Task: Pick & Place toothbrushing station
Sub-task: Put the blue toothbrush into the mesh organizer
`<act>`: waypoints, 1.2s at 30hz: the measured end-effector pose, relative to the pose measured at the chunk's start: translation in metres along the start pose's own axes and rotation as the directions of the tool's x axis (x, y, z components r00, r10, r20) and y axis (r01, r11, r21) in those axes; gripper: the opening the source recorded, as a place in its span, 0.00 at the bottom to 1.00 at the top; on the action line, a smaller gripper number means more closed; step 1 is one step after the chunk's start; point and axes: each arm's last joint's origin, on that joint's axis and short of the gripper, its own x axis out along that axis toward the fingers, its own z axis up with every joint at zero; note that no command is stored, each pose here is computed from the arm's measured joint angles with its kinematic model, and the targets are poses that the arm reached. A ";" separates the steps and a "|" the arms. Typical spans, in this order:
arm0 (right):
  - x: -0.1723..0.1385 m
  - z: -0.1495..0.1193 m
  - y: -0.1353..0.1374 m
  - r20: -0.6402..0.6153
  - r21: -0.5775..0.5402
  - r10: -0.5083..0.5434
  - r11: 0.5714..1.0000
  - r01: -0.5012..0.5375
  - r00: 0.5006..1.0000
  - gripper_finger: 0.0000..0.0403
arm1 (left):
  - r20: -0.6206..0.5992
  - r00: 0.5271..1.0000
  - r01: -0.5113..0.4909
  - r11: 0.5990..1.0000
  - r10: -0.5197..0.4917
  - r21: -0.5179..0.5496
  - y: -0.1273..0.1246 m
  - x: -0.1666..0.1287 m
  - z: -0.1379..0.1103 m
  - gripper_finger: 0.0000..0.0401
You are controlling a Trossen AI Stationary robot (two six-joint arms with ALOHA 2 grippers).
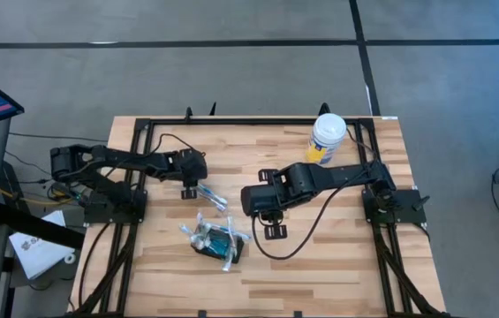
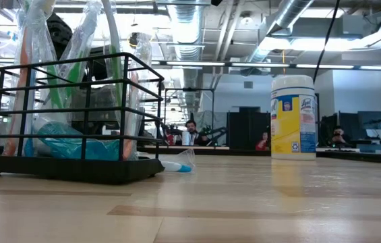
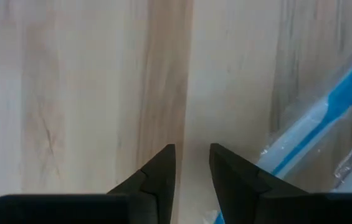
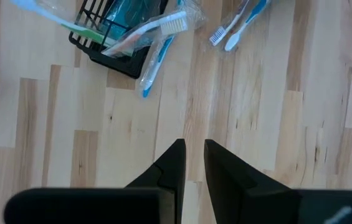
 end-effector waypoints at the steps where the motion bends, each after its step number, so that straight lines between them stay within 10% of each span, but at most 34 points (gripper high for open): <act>1: 0.000 0.000 0.000 0.000 0.000 0.000 1.000 0.000 1.000 0.12 | 0.002 1.000 -0.001 1.000 0.001 -0.001 0.000 0.000 0.000 0.24; 15: 0.000 0.000 0.000 0.004 -0.010 0.000 1.000 0.000 1.000 0.12 | 0.078 0.997 -0.009 1.000 0.011 -0.030 0.004 -0.016 0.000 0.00; 36: 0.000 0.001 -0.001 0.010 -0.012 0.000 1.000 0.000 1.000 0.12 | 0.203 0.976 0.079 0.997 -0.072 -0.023 0.006 -0.035 0.002 0.19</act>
